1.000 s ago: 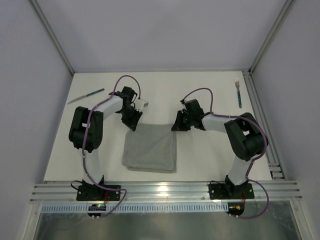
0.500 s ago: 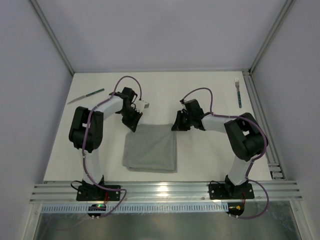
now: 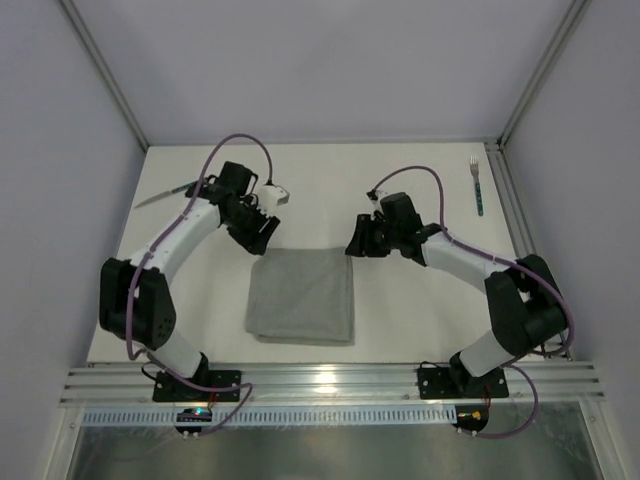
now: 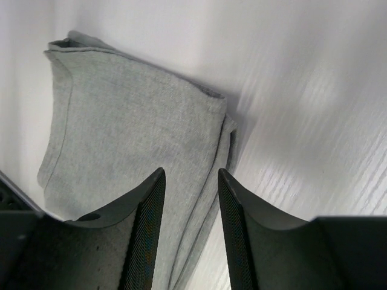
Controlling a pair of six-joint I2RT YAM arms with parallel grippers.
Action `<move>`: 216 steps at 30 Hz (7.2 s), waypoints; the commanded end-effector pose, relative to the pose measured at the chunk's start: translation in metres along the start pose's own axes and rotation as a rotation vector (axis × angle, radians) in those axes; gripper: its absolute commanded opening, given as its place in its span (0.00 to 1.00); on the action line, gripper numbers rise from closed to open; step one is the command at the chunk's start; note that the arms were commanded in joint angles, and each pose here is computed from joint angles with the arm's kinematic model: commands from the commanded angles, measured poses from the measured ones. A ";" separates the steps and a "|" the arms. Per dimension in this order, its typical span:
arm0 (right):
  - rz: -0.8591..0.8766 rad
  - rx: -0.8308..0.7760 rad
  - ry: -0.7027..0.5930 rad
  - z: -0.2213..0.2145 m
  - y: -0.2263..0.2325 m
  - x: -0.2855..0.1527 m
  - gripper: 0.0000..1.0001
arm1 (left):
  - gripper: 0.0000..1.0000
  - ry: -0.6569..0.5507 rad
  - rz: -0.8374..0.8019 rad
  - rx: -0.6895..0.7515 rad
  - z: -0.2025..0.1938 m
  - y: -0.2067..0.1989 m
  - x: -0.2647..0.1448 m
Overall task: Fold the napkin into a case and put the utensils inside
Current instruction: Smooth out the lower triangle-folded napkin at the center of the board, then rotate the lower triangle-folded napkin at the center of the board.
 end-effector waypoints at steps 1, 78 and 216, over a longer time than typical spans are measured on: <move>0.019 -0.021 0.035 -0.022 0.007 -0.023 0.45 | 0.57 0.045 -0.058 0.084 -0.028 -0.028 -0.030; 0.086 0.083 0.380 -0.178 0.024 -0.050 0.03 | 0.00 0.263 0.148 1.546 -0.165 -0.153 0.031; -0.015 -0.008 0.097 0.012 -0.044 0.013 0.25 | 0.53 0.246 -0.257 -0.250 0.003 -0.028 0.089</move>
Point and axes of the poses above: each gripper's point midway between its finger pads, its own x axis out along the fingers, its own y axis along the line the jaws close on, z = x × y, the point moved 7 cm from there along -x, back along the fingers, and after that the axes turned 6 degrees about x, right-handed, at the moved point
